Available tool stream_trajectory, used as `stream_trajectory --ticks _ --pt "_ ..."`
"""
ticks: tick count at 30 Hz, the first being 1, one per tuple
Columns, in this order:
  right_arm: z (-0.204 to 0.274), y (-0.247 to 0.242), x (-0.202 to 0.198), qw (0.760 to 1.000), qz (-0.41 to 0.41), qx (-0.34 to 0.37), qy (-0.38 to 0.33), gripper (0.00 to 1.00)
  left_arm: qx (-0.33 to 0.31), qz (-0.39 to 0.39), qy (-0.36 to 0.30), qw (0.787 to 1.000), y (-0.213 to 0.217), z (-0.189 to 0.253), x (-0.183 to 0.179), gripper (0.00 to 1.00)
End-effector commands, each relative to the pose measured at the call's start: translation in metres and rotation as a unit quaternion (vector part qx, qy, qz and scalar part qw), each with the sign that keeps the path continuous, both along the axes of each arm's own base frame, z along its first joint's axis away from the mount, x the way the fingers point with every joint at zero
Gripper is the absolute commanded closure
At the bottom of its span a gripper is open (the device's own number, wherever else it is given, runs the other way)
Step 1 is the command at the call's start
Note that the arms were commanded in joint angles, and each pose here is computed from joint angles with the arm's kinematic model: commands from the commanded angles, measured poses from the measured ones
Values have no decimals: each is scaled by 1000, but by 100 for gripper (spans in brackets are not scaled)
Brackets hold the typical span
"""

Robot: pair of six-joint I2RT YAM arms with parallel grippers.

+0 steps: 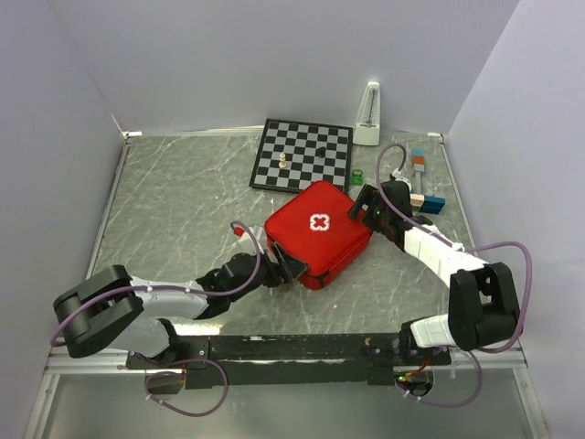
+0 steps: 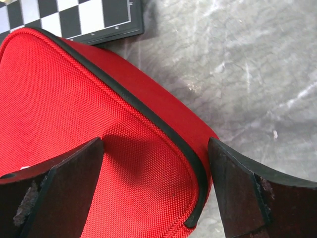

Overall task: Organize the medicine kit
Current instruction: Adjust the medicine box at the center of the board.

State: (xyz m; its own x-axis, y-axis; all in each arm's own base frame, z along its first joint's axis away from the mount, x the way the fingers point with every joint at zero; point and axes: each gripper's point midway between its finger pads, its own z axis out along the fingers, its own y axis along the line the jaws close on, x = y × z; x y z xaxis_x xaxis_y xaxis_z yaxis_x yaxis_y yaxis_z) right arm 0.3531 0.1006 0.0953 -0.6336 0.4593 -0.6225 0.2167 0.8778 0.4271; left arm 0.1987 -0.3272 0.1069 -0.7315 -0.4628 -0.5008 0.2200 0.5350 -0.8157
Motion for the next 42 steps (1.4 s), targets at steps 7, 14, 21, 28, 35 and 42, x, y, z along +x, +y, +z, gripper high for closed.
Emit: stream_trajectory --ticks 7,14,21,28,35,42 --pt "-8 44 -35 994 99 48 -9 14 -42 -45 -24 998 3 16 27 17" --pt "-19 71 -64 991 131 33 21 17 -35 -50 -33 998 20 21 45 20" --pt "32 38 -67 997 73 -7 -34 11 22 -10 -46 999 59 21 31 14" --pt "68 72 -88 984 163 9 -77 15 -15 18 -72 997 80 38 -4 10" --pt "67 113 -107 968 237 22 -78 22 21 -31 -15 999 48 8 -38 19" --pt "53 124 -110 966 252 4 -59 23 11 -48 -16 999 20 11 -44 24"
